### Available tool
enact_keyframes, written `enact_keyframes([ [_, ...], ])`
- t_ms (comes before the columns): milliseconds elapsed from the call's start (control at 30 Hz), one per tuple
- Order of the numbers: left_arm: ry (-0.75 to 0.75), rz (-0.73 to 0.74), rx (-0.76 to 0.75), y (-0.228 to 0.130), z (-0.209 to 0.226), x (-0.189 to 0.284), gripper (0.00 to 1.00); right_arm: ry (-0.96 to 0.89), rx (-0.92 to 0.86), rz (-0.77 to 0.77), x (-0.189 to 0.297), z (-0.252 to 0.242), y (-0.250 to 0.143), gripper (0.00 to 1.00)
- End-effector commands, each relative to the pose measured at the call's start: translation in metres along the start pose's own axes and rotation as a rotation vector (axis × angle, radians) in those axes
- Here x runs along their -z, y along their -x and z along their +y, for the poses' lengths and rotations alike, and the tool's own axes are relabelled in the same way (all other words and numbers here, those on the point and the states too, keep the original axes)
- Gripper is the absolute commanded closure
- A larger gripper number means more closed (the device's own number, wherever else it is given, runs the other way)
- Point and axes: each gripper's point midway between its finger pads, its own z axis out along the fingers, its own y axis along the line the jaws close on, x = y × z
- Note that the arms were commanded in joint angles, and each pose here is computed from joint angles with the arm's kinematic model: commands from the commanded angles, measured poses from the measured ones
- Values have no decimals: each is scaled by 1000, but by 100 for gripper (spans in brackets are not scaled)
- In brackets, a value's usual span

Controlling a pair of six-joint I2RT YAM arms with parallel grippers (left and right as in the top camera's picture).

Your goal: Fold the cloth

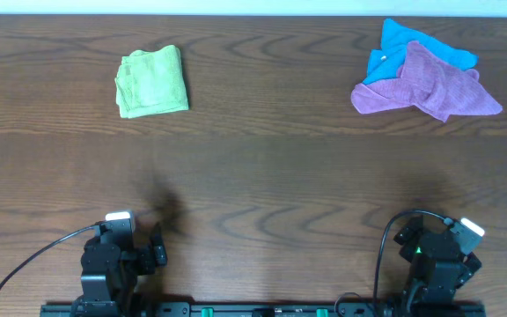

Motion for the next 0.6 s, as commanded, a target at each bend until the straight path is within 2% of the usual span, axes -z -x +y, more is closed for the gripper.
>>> enact_keyframes([
  [0, -2, 65, -16, -18, 0, -2, 5, -6, 12, -6, 0, -1, 1, 1],
  [467, -2, 65, -16, -18, 0, -2, 5, -1, 11, -5, 0, 0, 1, 1],
  [567, -2, 66, -16, -18, 0, -2, 5, 135, -14, 50, 2, 23, -9, 1],
])
